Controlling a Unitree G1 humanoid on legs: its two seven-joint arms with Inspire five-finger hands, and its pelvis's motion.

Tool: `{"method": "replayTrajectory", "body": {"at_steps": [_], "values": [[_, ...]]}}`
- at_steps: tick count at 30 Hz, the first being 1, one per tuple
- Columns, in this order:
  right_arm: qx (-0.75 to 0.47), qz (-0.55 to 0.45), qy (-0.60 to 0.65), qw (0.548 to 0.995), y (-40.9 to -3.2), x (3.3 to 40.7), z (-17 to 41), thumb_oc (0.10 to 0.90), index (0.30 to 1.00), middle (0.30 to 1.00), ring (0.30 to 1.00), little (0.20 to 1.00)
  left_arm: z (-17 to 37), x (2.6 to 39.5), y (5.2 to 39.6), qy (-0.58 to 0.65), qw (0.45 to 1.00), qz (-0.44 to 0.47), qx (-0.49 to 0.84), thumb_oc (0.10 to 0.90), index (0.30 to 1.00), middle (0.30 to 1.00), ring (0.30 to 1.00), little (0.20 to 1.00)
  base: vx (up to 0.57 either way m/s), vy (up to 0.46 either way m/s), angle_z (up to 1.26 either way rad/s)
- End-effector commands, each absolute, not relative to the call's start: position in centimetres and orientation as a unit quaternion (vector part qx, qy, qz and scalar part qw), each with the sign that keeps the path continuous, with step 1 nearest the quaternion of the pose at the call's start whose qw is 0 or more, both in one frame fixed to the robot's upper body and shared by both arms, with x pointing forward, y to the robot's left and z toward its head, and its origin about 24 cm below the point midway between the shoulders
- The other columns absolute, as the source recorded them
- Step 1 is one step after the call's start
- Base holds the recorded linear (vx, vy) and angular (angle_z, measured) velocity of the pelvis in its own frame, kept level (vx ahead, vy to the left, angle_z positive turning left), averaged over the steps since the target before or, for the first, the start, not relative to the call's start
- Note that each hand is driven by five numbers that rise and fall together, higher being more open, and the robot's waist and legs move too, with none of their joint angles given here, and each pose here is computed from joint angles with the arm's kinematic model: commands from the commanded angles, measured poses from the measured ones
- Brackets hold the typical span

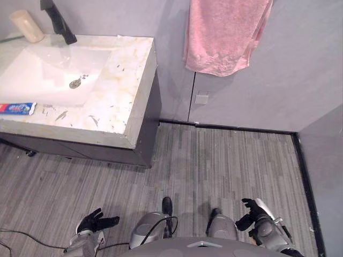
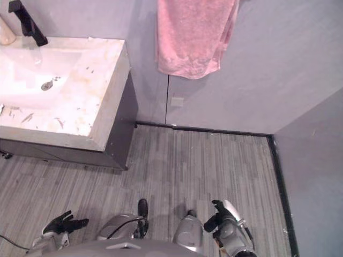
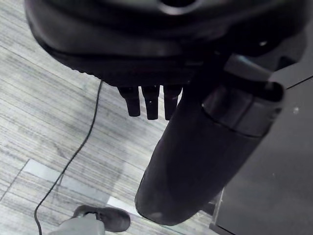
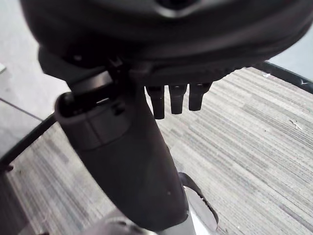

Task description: Organize the bathroom.

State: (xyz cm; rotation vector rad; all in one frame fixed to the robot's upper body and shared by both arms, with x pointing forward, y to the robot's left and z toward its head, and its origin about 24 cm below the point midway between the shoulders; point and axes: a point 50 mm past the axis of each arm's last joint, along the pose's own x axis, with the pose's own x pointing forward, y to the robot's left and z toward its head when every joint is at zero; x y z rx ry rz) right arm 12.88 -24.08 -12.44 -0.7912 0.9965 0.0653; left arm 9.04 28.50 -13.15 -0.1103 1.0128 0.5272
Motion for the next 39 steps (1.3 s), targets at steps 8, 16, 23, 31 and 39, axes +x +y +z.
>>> {"method": "replayTrajectory", "body": {"at_steps": [8,16,23,31,39], "values": [[-0.351,0.013,0.413,0.840,-23.4,15.8,-11.0,0.800,0.900,0.900,0.900,0.900,-12.7,7.5,29.4,0.480,0.830,0.280,-0.048,0.800,0.900,0.900,0.900,0.900,-0.04,-0.121,0.07],[-0.332,0.008,0.423,0.843,-23.2,15.8,-11.4,0.800,0.900,0.900,0.900,0.900,-12.9,6.2,29.5,0.474,0.826,0.298,-0.059,0.800,0.900,0.900,0.900,0.900,-0.08,0.144,-0.07],[-0.349,-0.016,0.435,0.830,-25.8,15.3,-11.2,0.800,0.900,0.900,0.900,0.900,-14.2,5.9,27.5,0.490,0.823,0.278,-0.073,0.800,0.900,0.900,0.900,0.900,-0.07,0.431,0.26],[-0.367,-0.029,0.422,0.829,-25.4,15.3,-11.2,0.800,0.900,0.900,0.900,0.900,-13.5,7.3,28.7,0.495,0.831,0.253,-0.030,0.800,0.900,0.900,0.900,0.900,-0.13,0.421,0.15],[-0.358,-0.005,0.425,0.831,-24.3,14.8,-11.7,0.800,0.900,0.900,0.900,0.900,-12.8,7.5,30.2,0.490,0.827,0.275,-0.011,0.800,0.900,0.900,0.900,0.900,-0.01,0.072,-0.48]]}}
